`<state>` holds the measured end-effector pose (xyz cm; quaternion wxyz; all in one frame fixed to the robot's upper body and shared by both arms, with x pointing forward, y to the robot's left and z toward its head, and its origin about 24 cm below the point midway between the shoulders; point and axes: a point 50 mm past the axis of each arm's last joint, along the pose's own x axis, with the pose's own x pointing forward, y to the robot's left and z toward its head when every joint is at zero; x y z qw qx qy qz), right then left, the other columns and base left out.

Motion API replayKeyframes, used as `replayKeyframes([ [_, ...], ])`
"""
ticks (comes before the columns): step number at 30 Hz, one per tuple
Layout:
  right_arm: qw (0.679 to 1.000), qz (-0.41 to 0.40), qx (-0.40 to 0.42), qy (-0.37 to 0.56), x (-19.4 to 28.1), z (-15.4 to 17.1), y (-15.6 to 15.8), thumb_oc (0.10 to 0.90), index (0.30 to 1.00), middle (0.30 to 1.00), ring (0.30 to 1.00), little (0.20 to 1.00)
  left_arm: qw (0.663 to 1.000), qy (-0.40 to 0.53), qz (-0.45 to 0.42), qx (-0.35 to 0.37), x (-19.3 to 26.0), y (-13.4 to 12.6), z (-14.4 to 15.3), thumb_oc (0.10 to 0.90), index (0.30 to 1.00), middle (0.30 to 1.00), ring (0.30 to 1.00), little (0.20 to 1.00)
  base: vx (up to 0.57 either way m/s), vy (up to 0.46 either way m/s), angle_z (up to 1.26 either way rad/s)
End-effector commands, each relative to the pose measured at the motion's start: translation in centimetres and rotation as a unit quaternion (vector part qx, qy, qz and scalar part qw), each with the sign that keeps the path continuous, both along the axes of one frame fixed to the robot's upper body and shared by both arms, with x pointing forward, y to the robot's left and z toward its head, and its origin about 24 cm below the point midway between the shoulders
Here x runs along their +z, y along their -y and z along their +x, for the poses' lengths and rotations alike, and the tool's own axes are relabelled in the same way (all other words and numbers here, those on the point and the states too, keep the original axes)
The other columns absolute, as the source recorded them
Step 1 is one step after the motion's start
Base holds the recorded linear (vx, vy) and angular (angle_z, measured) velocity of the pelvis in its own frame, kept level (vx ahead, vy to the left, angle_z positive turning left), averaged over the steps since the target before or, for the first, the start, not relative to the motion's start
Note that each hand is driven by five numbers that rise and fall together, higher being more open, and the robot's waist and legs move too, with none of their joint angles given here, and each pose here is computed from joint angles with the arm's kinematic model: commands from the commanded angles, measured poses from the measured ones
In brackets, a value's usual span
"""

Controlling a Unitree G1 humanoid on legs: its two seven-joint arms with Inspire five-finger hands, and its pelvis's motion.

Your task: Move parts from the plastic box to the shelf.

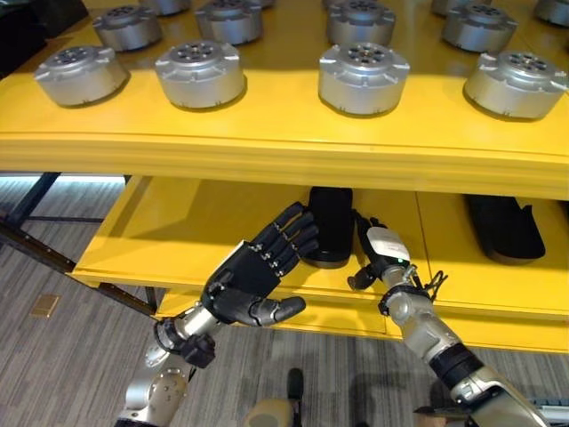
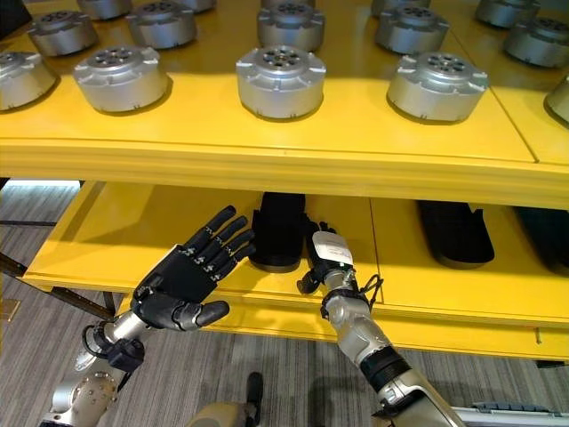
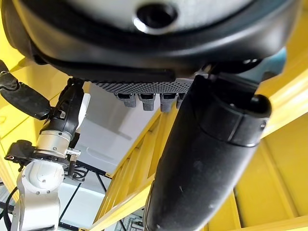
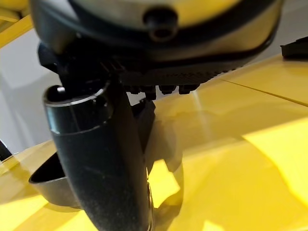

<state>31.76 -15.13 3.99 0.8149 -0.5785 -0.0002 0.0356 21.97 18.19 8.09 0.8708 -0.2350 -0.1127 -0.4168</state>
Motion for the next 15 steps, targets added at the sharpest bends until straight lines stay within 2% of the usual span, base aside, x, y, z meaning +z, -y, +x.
replayKeyframes([
  [1, 0.987, -0.055, 0.03, 0.149, 4.9, 1.7, -0.3, 0.9, 1.0, 1.0, 1.0, 1.0, 0.992, 0.114, -0.043, -0.03, 3.9, 0.7, -0.2, 0.9, 1.0, 1.0, 1.0, 1.0, 0.0, 0.0, 0.0],
  [5, 0.98, -0.079, 0.048, 0.178, 5.9, 1.6, -1.0, 0.9, 1.0, 1.0, 1.0, 1.0, 0.992, 0.117, -0.044, -0.029, 4.0, 0.8, -0.1, 0.9, 1.0, 1.0, 1.0, 1.0, 0.0, 0.0, 0.0],
  [11, 0.964, -0.16, 0.089, 0.195, 6.0, 1.5, -1.3, 0.9, 1.0, 1.0, 1.0, 1.0, 0.992, 0.117, -0.045, -0.03, 4.1, 0.7, -0.1, 0.9, 1.0, 1.0, 1.0, 1.0, 0.0, 0.0, 0.0],
  [15, 0.943, -0.247, 0.127, 0.185, 5.3, 1.5, -1.3, 0.9, 1.0, 1.0, 1.0, 1.0, 0.991, 0.116, -0.046, -0.039, 3.9, 0.4, -0.3, 0.9, 1.0, 1.0, 1.0, 1.0, 0.0, -0.003, 0.01],
])
